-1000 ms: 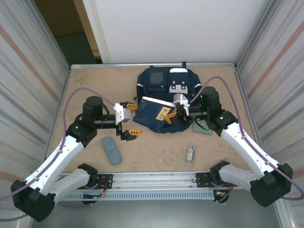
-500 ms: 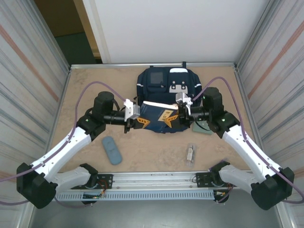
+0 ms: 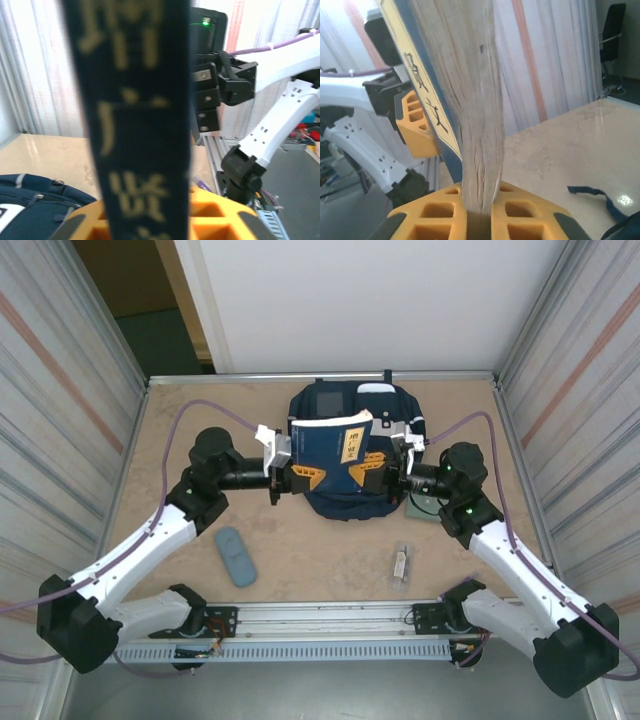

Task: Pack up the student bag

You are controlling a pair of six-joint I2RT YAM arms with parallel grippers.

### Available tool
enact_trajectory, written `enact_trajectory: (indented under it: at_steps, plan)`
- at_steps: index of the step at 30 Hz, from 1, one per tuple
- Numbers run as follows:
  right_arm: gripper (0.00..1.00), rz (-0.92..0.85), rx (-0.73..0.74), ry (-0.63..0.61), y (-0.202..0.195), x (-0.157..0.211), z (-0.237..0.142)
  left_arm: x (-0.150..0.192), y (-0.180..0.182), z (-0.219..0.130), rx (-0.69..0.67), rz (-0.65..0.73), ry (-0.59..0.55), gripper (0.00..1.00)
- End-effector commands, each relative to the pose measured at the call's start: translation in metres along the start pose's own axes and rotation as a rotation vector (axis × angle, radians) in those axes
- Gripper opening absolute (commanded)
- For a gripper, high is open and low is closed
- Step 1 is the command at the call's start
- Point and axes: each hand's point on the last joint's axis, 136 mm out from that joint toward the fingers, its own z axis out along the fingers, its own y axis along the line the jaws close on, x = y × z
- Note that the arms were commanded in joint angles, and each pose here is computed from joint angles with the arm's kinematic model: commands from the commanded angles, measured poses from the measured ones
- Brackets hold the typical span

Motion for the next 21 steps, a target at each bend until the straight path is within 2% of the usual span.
enact_trajectory:
  at_steps: [1,3,5,6,7,9,12,13,16,18,21]
  plan:
    - [0.0,-0.035,0.067,-0.165,0.004,-0.046,-0.008,0.006,-0.012,0.01,0.053,-0.022,0.021,0.32]
    - [0.0,-0.025,0.131,-0.146,-0.008,-0.043,-0.014,0.012,-0.007,0.009,0.019,-0.014,0.046,0.47]
    - [0.0,-0.015,0.173,-0.083,-0.018,-0.034,-0.02,0.019,0.006,0.007,-0.064,-0.01,0.072,0.78]
    - [0.0,-0.01,0.199,-0.055,-0.023,-0.032,-0.023,0.022,0.013,0.006,-0.11,-0.006,0.085,0.88]
    - [0.0,0.004,0.237,-0.011,-0.03,-0.025,-0.028,0.029,0.02,0.004,-0.152,0.005,0.104,0.91]
    - [0.0,0.019,0.339,0.067,-0.047,-0.013,-0.039,0.045,0.03,0.003,-0.199,0.058,0.151,0.92]
    - [0.0,0.034,0.489,0.152,-0.066,-0.007,-0.06,0.075,0.038,0.013,-0.186,0.161,0.261,0.85]
    - [0.0,0.048,0.544,0.169,-0.073,-0.006,-0.069,0.09,0.04,0.021,-0.181,0.208,0.328,0.8]
    - [0.0,0.095,0.735,0.208,-0.096,0.0,-0.096,0.138,0.042,0.047,-0.124,0.388,0.537,0.75]
    - [0.0,0.108,0.816,0.228,-0.105,0.002,-0.11,0.158,0.057,0.061,-0.16,0.411,0.611,0.73]
    - [0.0,0.115,0.9,0.251,-0.111,0.005,-0.127,0.179,0.083,0.078,-0.206,0.405,0.658,0.7]
